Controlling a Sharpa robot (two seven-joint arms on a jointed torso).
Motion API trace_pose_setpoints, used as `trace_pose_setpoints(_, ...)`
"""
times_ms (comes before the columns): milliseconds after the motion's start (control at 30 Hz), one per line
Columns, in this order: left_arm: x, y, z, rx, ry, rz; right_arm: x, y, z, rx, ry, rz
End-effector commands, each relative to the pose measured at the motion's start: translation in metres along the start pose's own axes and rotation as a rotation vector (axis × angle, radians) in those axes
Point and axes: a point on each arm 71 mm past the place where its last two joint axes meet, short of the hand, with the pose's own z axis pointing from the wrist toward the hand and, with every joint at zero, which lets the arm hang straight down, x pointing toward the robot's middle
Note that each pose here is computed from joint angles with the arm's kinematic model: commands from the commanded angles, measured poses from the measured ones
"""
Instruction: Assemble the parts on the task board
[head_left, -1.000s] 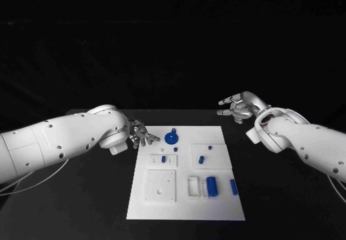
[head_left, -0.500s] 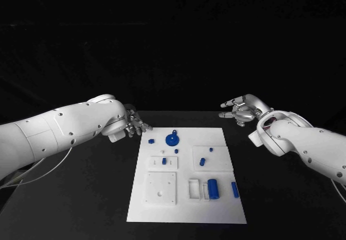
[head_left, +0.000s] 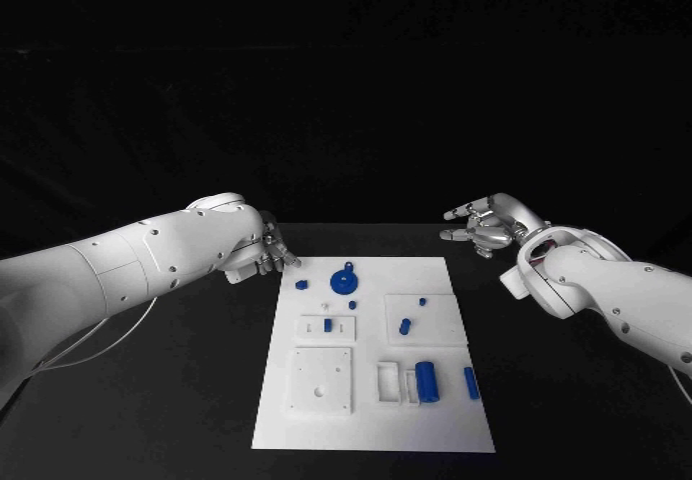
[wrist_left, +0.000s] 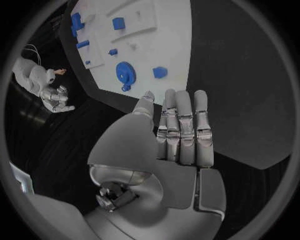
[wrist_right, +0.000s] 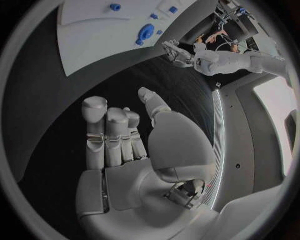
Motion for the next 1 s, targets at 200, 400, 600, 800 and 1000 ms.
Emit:
trace_pose_setpoints(200,0.0048,0.0011,0.0008,0.054,-0.042,0.03,0.0,0.002,-0.001,-0.011,0.001,0.001)
trace_pose_setpoints(400,0.0133,0.0055,0.0031,0.035,-0.014,0.045,0.0,0.002,-0.001,-0.012,0.002,0.002)
trace_pose_setpoints(600,0.0173,0.0074,0.0047,0.024,0.001,0.044,0.001,0.002,-0.001,-0.011,0.002,0.002)
trace_pose_setpoints(800,0.0204,0.0066,0.0065,0.012,0.016,0.053,0.001,0.002,0.0,-0.011,0.003,0.002)
trace_pose_setpoints(1000,0.0287,0.0071,0.0094,0.002,0.033,0.084,0.001,0.002,0.0,-0.011,0.003,0.002)
